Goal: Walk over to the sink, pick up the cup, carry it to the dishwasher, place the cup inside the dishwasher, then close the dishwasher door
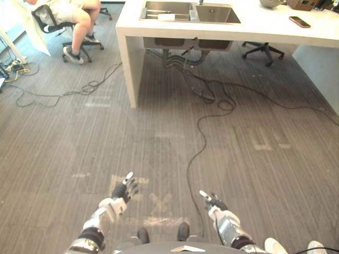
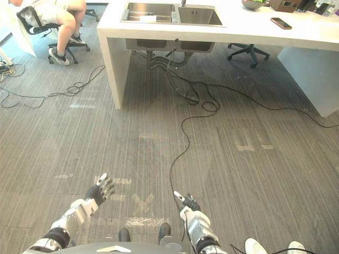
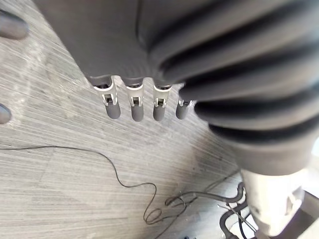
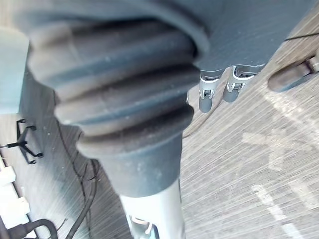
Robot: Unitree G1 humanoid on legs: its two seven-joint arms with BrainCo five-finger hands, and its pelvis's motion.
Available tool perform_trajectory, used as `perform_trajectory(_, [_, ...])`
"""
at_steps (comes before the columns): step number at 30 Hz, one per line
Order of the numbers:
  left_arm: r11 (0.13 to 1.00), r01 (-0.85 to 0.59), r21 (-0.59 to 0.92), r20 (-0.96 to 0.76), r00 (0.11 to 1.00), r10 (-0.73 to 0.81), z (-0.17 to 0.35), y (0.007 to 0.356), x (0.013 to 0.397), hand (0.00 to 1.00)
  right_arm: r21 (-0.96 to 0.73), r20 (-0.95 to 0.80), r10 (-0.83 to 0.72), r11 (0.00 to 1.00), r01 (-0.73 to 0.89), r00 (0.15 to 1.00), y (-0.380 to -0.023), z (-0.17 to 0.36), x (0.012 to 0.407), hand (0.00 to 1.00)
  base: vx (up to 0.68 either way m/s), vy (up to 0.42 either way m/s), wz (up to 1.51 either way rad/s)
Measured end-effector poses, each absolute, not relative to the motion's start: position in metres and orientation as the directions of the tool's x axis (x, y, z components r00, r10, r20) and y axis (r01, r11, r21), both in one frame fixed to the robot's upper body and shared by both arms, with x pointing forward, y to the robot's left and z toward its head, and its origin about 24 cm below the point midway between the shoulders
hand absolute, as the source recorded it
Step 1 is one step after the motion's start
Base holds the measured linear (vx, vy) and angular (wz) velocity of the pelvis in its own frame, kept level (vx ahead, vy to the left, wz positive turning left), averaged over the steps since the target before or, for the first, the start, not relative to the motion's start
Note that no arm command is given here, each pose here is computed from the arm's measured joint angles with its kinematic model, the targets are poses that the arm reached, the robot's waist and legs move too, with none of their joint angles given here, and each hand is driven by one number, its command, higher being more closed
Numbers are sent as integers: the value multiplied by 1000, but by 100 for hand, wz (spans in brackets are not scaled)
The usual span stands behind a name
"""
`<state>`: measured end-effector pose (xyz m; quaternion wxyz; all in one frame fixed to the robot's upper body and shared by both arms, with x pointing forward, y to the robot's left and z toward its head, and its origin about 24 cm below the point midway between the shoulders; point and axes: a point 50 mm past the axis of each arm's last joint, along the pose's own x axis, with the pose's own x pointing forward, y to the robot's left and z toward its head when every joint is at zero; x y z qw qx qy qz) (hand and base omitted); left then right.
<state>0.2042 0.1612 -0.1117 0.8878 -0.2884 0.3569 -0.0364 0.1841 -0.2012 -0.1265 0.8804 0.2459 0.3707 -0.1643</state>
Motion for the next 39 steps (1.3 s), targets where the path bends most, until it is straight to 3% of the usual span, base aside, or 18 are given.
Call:
perform_trajectory(10, [891,-192,-412,-792,559,-246,-141,164,156,0,289,-771,-59,855,430,634,-198,-133,173,0,-19,0,0])
perform_trajectory(15, [994,-65,-83,-874,484,-41,-150,179,137,0,232,-789,-62,892,389,611,-199,-139,163,0,-58,2,-1])
perform_trajectory(21, [979,-62,196,-863,463,202,-153,196,122,0,161,-809,-57,936,314,585,-200,-144,147,0,-30,8,-5])
perform_trajectory(26, [981,-89,172,-881,432,193,-157,198,113,0,162,-841,-46,929,332,539,-195,-152,131,0,-6,6,-10])
perform_trajectory(32, [953,-289,-90,-950,312,5,-165,188,97,0,160,-892,-57,888,431,448,-196,-163,101,0,7,2,-8])
perform_trajectory(35, [868,-447,-215,-952,294,-84,-167,185,90,0,178,-900,-74,837,518,429,-198,-165,89,0,-33,-4,-11])
perform_trajectory(39, [751,-605,-267,-946,314,-83,-168,188,86,0,186,-904,-82,808,559,419,-200,-166,82,0,-53,6,-18])
